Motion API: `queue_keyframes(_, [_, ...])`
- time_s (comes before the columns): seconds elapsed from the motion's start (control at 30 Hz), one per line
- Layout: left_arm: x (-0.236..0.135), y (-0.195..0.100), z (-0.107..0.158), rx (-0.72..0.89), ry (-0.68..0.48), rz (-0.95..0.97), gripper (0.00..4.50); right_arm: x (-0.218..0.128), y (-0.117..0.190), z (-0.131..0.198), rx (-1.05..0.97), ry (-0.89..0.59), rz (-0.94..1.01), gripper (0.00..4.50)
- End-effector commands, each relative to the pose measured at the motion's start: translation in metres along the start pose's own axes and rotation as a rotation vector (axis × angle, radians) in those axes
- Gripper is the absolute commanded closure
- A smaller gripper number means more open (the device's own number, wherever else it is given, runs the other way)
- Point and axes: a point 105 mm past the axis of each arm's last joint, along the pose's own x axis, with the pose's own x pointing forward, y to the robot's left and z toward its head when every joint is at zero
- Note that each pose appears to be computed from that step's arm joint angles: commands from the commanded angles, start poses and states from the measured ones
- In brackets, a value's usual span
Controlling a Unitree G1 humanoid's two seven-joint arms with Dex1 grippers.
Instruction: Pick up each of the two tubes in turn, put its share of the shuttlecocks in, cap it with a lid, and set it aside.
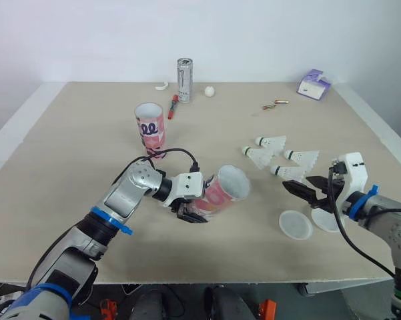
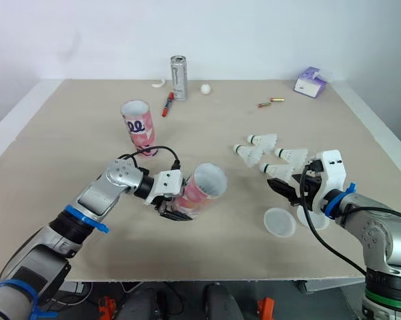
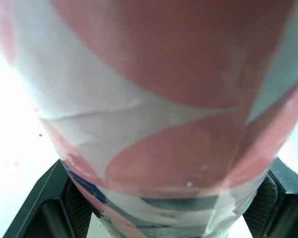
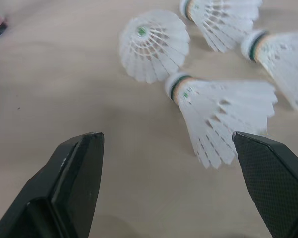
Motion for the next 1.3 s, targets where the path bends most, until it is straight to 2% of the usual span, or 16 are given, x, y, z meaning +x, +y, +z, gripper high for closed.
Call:
queue_keyframes(0.03, [-0.001,-0.006,-0.004,-0.023,0.041,-0.034,1.00,0.000,-0.004,0.014,0.003,-0.068,-0.019,0.06])
queue_keyframes(0.5, [-0.010,-0.002,-0.012,-0.016,0.112,-0.019,1.00,0.035,-0.006,0.021,0.049,-0.085,0.021,0.06])
queue_keyframes(0.63, [-0.010,-0.003,-0.014,-0.019,0.114,-0.013,1.00,0.043,-0.006,0.021,0.059,-0.088,0.022,1.20])
queue_keyframes(0.83, [-0.010,-0.001,-0.015,-0.021,0.115,-0.003,1.00,0.049,-0.007,0.022,0.050,-0.087,0.020,4.18])
queue_keyframes(0.87, [-0.009,0.000,-0.015,-0.021,0.116,0.000,1.00,0.050,-0.006,0.023,0.050,-0.087,0.023,4.43])
queue_keyframes(1.07, [-0.009,0.003,-0.017,-0.028,0.119,0.011,1.00,0.041,0.002,0.026,-0.002,-0.094,0.050,4.43])
queue_keyframes(1.17, [-0.010,0.005,-0.018,-0.041,0.120,0.018,1.00,0.023,0.021,0.052,-0.149,-0.143,0.103,4.43])
queue_keyframes(1.23, [-0.014,0.010,-0.018,-0.055,0.121,0.026,1.00,-0.004,0.047,0.089,-0.429,-0.200,0.173,4.43])
queue_keyframes(1.3, [-0.017,0.012,-0.019,-0.059,0.130,0.028,1.00,-0.024,0.072,0.107,-0.683,-0.206,0.242,4.43])
